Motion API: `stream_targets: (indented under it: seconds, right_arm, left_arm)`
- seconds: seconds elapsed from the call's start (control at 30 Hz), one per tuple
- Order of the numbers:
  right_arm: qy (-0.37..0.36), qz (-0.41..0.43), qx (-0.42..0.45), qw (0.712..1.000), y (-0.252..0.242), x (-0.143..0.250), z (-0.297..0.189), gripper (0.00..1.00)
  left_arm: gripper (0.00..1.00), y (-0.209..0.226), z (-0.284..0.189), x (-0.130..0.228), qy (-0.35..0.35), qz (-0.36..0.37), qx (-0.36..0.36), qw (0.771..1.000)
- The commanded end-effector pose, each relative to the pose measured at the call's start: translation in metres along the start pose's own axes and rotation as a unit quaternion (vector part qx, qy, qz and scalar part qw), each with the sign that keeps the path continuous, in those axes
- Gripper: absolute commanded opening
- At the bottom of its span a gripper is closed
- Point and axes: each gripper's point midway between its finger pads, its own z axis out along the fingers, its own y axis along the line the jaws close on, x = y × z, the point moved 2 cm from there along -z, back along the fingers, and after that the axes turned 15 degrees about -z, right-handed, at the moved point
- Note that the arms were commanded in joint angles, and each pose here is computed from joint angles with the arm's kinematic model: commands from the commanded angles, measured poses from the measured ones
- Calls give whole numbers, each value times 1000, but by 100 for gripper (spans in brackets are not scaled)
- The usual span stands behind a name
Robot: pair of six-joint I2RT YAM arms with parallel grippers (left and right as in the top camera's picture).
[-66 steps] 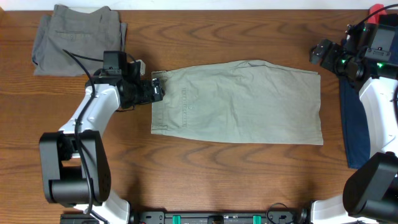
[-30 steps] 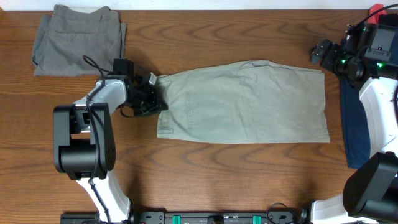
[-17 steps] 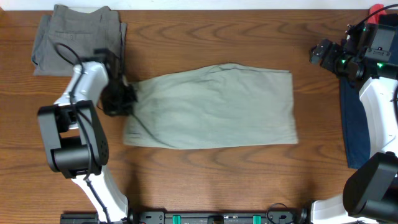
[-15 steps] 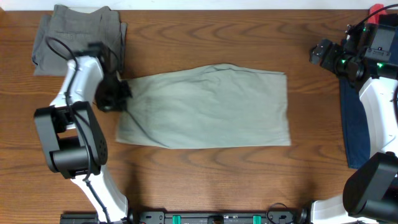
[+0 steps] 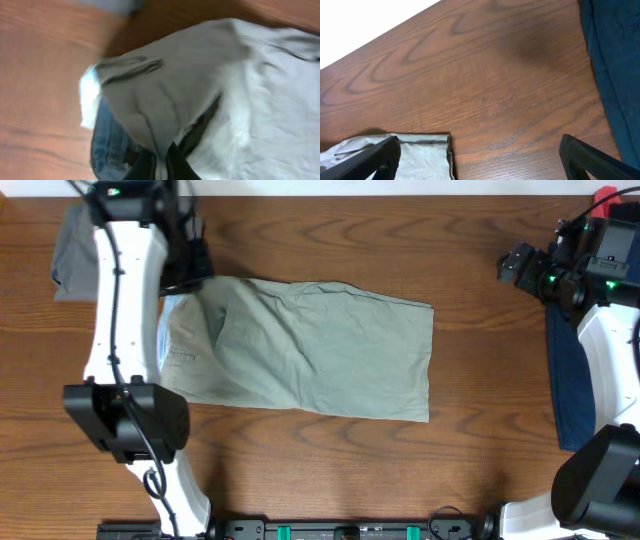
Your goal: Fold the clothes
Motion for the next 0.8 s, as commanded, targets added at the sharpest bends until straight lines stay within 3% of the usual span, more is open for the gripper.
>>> stream_targets:
  seconds: [0.0,0.27,0.43,0.5,0.6,0.77]
  right_arm:
    - [-1,1,-4,1000,3,-1,0,99]
    - [-1,1,-4,1000,3,-1,0,99]
    - [-1,1,-4,1000,3,-1,0,99]
    - [-1,1,-4,1000,3,-1,0,99]
    - [-1,1,-4,1000,3,-1,0,99]
    - [-1,1,-4,1000,3,-1,0,99]
  left_arm:
    - [17,-5,-4,4,-13,21,-17,1000]
    - [17,26,18,3,17,-8,-49,999]
    - [46,58,39,1,42,-46,-66,996]
    - [73,71,52,0,51,-61,-70,994]
    - [87,90,75,2,64,-83,-77,992]
    - [95,123,116,2,71,-124,-64,988]
